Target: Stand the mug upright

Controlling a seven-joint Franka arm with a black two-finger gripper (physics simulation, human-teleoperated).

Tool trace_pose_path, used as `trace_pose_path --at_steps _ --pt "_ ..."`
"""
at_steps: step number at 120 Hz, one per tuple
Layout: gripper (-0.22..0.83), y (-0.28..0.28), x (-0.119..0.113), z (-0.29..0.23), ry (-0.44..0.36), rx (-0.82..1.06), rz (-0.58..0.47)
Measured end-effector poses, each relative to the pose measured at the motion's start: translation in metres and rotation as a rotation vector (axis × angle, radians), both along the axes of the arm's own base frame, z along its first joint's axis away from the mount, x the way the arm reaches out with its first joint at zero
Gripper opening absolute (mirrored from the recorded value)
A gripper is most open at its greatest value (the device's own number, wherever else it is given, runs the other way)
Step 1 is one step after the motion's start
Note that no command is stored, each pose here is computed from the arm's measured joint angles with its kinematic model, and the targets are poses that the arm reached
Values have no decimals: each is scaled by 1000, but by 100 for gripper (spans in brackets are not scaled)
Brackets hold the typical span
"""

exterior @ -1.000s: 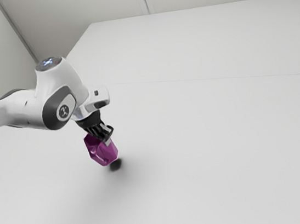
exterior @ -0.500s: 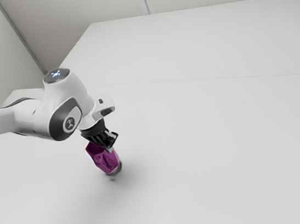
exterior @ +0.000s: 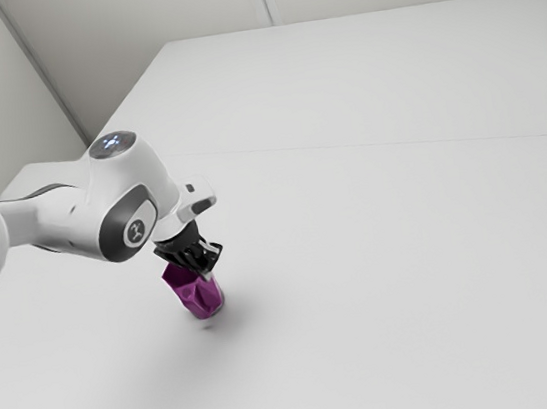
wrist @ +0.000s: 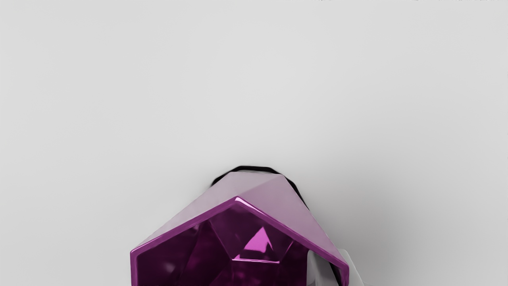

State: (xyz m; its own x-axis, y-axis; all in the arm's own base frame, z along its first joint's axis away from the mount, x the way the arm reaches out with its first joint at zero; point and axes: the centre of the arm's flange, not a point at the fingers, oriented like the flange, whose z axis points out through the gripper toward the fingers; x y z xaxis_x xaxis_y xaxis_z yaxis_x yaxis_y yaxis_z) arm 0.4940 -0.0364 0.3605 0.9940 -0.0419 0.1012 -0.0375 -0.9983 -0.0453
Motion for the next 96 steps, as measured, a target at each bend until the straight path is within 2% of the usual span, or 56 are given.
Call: trace_pose_path --at_steps 7,25,70,96 --pt "-14 -2 0 1 -4 -2 3" --pt "2 -7 0 7 -18 -6 7" --pt "33 -7 0 40 -80 -19 29" --pt "49 -11 15 81 -84 -31 43"
